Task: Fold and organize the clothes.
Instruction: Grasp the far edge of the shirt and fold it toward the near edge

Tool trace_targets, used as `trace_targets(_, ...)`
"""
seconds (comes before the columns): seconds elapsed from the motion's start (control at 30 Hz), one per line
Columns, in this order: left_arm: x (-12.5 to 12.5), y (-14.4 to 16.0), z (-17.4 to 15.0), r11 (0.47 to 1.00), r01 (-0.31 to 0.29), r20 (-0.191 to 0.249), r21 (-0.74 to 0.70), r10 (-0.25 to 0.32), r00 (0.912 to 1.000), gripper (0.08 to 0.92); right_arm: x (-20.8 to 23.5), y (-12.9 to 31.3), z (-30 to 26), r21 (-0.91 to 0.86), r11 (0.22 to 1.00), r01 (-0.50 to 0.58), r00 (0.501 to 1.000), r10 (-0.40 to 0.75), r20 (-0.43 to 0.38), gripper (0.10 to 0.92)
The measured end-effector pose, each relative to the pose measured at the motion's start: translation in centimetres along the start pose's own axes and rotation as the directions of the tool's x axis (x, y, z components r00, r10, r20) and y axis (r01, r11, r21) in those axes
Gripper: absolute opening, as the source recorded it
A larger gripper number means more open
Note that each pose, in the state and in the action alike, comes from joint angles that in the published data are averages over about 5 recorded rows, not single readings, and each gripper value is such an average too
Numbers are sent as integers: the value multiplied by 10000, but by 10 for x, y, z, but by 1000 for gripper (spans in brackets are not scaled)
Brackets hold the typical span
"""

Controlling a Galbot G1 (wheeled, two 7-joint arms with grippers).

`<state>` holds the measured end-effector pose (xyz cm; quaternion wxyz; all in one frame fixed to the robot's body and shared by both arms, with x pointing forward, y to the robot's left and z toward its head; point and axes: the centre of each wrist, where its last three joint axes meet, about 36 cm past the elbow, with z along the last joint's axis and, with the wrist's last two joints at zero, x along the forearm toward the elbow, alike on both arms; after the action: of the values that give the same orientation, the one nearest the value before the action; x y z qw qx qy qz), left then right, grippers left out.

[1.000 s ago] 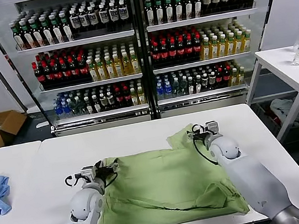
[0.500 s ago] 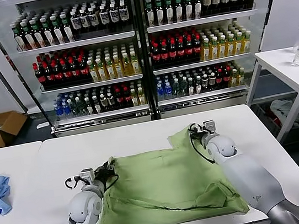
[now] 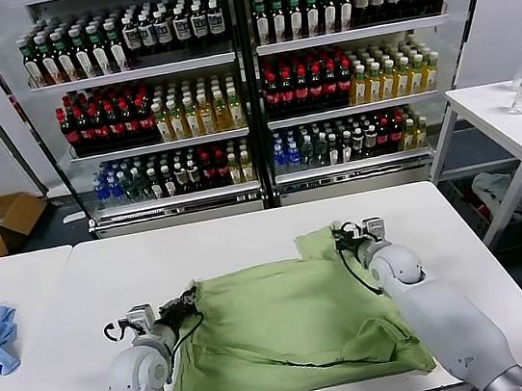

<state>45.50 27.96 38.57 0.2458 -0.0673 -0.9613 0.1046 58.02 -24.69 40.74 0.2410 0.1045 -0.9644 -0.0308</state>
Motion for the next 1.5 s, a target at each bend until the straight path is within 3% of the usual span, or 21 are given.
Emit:
trace_targets(0.33, 38, 0, -7, 9982, -438, 670, 415, 409, 9969, 87, 59, -10, -8, -258, 9996, 95, 9913, -60, 1318, 106)
trace_targets(0.63, 69, -5, -4, 9963, -636, 948, 575, 579, 9938, 87, 123, -9, 13, -363, 9993, 114, 9836, -47, 1806, 106)
trace_targets(0.9, 95, -9, 7, 9980, -577, 682, 267, 558, 9961, 87, 178, -5, 40, -600, 9982, -70, 9832, 178, 1818, 106)
trace_targets(1.17, 109, -10, 27, 9987, -239, -77, -445, 236, 9997, 90, 208, 1, 72, -790, 9959, -445, 9898, 547, 1317, 106)
trace_targets(1.33, 111, -13, 36, 9951, -47, -330, -986, 15, 9995, 174, 217, 8, 83, -642, 9964, -562, 9941, 618, 889, 141)
trace_targets(1.5, 112, -17, 45, 9886, 279, -347, -1480, -333, 9988, 320, 227, 14, 92, -428, 9971, -634, 9962, 658, 568, 283)
